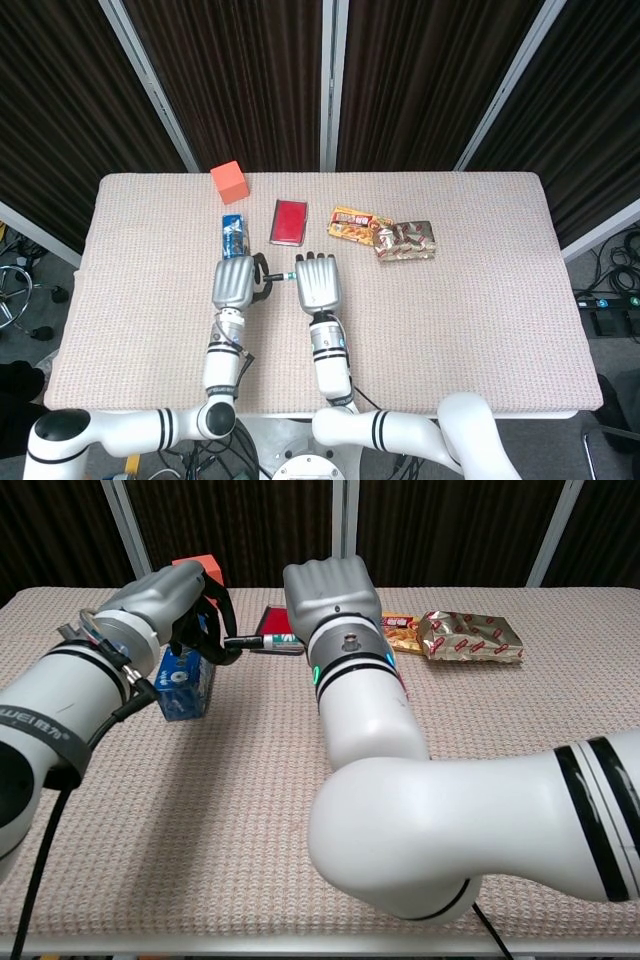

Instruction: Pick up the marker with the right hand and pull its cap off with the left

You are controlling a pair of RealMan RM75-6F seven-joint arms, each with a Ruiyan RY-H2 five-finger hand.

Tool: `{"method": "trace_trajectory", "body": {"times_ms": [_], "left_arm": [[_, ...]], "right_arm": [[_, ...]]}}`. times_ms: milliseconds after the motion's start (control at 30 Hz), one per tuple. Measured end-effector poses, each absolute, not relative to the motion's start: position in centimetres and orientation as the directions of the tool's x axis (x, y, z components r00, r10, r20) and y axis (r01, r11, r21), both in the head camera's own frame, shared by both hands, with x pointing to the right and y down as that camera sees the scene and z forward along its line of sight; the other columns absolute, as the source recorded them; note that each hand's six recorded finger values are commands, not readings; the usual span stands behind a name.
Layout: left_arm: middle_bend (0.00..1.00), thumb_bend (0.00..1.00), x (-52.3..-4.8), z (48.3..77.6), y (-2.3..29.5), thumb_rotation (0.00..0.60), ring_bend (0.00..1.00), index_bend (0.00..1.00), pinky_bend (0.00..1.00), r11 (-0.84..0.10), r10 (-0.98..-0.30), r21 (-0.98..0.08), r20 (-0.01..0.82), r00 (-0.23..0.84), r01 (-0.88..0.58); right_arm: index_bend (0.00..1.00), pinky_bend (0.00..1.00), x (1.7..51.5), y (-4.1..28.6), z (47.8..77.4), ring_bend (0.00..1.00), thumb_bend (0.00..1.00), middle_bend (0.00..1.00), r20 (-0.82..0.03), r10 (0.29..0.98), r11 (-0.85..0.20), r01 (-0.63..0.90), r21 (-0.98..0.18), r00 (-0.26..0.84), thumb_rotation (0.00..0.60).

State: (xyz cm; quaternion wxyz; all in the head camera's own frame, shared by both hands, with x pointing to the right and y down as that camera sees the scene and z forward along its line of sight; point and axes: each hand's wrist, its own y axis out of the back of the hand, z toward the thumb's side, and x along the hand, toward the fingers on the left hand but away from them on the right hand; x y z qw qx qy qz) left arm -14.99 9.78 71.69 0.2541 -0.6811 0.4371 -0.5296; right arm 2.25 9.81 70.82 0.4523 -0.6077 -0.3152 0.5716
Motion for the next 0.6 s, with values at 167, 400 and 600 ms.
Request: {"method": "trace_trajectory", "body": {"times_ms": [167,400,600], "left_arm": [[0.7,0.47,-15.1,71.6,9.8,0.6,0.64,0.64,0.69,-0.492,-0.862,-0.802,0.504,0.058,-0.339],[0.72,0.48,-16.9,71.4,9.9,0.6,0.67,0.67,0.72,-0.504,-0.851,-0.786,0.522,0.053,-0.358],[0.73,0.48,-19.5,71.1,10.2,0.6,0.68,0.68,0.73,-0.486,-0.855,-0.78,0.518,0.028,-0.394]], "right_arm": [[0.71,0.61,2.6,9.7,70.6,0.54,0.33,0.63,-0.404,0.903,-0.387,-0.133,-0.913,0.147,0.6],[0.71,0.61,5.0,9.2,70.2,0.54,0.33,0.64,-0.383,0.916,-0.367,-0.137,-0.92,0.117,0.6],[0.71,0.61,8.5,9.4,69.6,0.54,0.33,0.64,-0.368,0.926,-0.355,-0.132,-0.925,0.086,0.6]]}}
